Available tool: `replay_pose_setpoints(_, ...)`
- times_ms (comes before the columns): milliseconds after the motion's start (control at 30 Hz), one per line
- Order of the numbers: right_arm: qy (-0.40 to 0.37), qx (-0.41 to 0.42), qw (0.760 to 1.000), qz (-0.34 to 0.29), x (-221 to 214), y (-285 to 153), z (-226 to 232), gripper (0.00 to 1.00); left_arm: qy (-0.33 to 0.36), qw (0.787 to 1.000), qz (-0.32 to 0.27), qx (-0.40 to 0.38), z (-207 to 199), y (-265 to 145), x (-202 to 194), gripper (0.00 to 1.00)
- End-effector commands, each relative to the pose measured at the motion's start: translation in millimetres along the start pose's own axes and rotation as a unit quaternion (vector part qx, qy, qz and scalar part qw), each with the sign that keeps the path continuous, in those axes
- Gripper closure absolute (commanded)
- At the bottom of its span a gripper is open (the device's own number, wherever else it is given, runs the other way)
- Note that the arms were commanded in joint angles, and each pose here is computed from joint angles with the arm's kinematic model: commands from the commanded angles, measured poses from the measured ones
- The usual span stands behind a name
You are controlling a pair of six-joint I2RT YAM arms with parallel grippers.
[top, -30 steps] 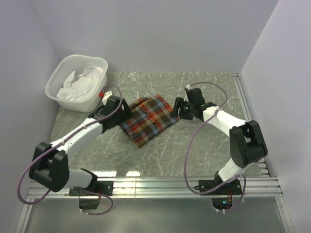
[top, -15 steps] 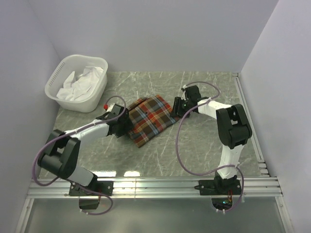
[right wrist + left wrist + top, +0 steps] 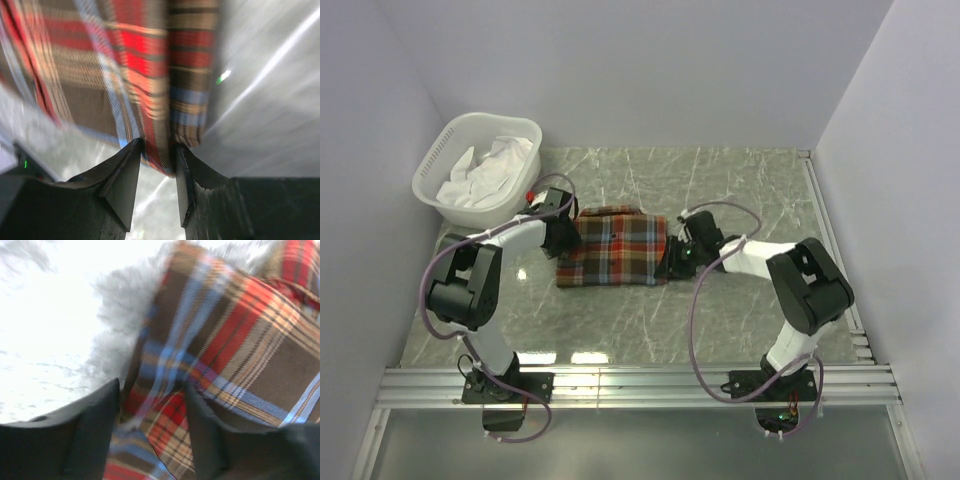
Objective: Fold and stack the long sleeve shirts
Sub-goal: Fold the shirt
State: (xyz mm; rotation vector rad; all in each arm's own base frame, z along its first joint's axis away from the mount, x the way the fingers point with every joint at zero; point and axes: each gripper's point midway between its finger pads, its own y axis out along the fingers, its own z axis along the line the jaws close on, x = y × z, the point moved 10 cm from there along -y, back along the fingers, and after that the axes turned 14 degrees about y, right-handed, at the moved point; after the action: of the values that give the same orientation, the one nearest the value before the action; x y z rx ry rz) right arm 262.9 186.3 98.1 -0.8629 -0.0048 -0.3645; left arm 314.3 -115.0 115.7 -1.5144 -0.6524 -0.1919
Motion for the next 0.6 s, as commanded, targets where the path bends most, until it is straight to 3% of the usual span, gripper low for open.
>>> replay_pose_setpoints(0, 0.017, 0.037, 0.999, -0.008, -21.3, -12.7, 23.1, 0.58, 0.031, 0.999, -0.032, 0.026, 1.1, -18.4, 19.5, 0.37)
replay_pose_setpoints(167, 0.0, 0.023, 0.999, -0.037, -28.5, -36.5, 27.2, 0.46, 0.047, 0.993, -0.101, 0.034, 11.4, -65.9, 37.4, 0.13)
replay_pose_setpoints(367, 0.019, -0.02, 0.994, -0.11, -13.3, -81.3, 2.1, 0.24, 0.155, 0.971, -0.181, -0.023, -14.3, -127.6, 16.1, 0.02)
replay_pose_setpoints(500, 0.039, -0.058, 0.978, -0.194, -4.8, -119.0, -16.6, 0.06, 0.25, 0.945, -0.186, -0.096, -59.8, -150.3, -30.7, 0.01)
replay_pose_setpoints(567, 0.046, -0.08, 0.971, -0.221, -2.9, -132.7, -23.4, 0.03, 0.277, 0.938, -0.182, -0.099, -77.5, -148.0, -47.8, 0.02)
